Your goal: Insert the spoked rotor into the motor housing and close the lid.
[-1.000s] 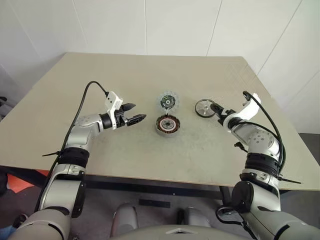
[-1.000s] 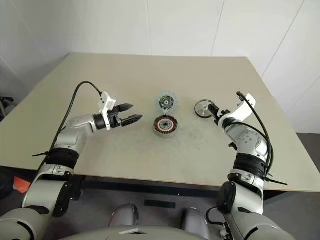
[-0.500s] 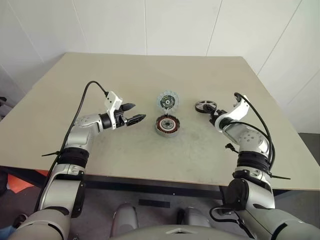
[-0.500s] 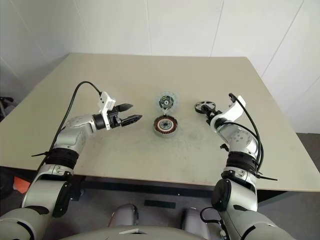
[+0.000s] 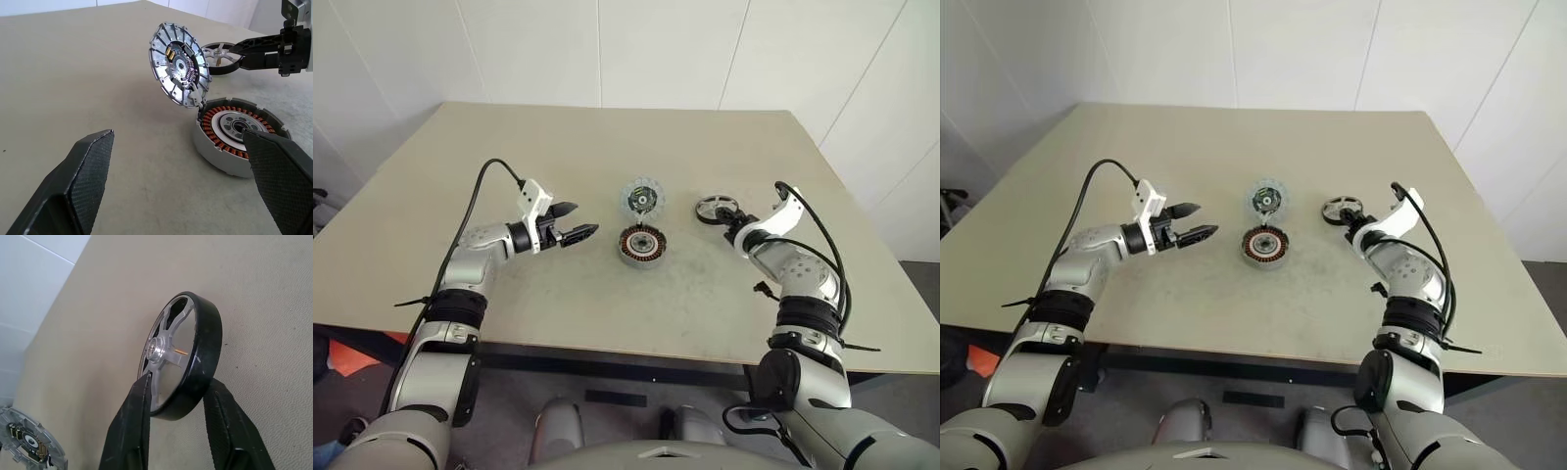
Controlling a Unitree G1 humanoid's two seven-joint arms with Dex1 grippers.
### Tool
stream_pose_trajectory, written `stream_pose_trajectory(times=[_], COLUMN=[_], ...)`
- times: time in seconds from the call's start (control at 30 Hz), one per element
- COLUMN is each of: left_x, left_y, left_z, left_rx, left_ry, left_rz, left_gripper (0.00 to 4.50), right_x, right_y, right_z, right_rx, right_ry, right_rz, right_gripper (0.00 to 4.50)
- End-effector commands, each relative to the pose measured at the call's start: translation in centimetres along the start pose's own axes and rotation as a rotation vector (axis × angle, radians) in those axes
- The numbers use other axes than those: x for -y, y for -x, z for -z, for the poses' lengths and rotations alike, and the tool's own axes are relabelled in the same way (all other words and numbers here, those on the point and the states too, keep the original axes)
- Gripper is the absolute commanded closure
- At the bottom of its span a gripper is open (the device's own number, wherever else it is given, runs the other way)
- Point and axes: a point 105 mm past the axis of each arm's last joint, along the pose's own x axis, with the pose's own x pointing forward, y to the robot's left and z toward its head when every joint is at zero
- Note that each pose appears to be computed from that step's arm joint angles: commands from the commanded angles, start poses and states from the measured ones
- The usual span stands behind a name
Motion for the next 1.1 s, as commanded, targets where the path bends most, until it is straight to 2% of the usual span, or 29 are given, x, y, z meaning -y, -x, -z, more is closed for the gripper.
stream_pose_trajectory(times=[0.03, 0.07, 0.3, 0.4, 0.63, 0.87, 1.1], left_x=[-0.4, -0.4, -0.3, -0.2, -0.1, -0.2, 0.0], left_y=[0.2, 0.2, 0.2, 0.1, 0.0, -0.3, -0.5], left_z=[-1.1, -1.1, -1.0, -0.9, -0.6, -0.6, -0.6], left_rx=[0.023, 0.023, 0.022, 0.021, 0.020, 0.018, 0.016], left_ry=[-0.039, -0.040, -0.039, -0.036, -0.033, -0.034, -0.034], left_rz=[-0.002, -0.002, -0.001, 0.002, 0.007, 0.007, 0.013], left_gripper=[0.07, 0.07, 0.07, 0.07, 0.07, 0.07, 0.07], right_x=[-1.6, -1.6, -2.8, -4.2, -5.4, -8.1, -9.8], right_y=[0.1, 0.1, 0.5, 1.5, 4.9, 7.2, 6.5], right_z=[-1.5, -1.5, -1.7, -2.0, -1.9, 2.2, 6.6], right_rx=[0.049, 0.049, 0.036, 0.010, -0.072, -0.251, -0.390], right_ry=[-0.022, -0.026, -0.138, -0.255, -0.284, -0.213, -0.267], right_rz=[-0.049, -0.048, -0.133, -0.254, -0.388, -0.419, -0.349], right_gripper=[3.96, 4.22, 4.22, 4.22, 4.22, 4.22, 4.22])
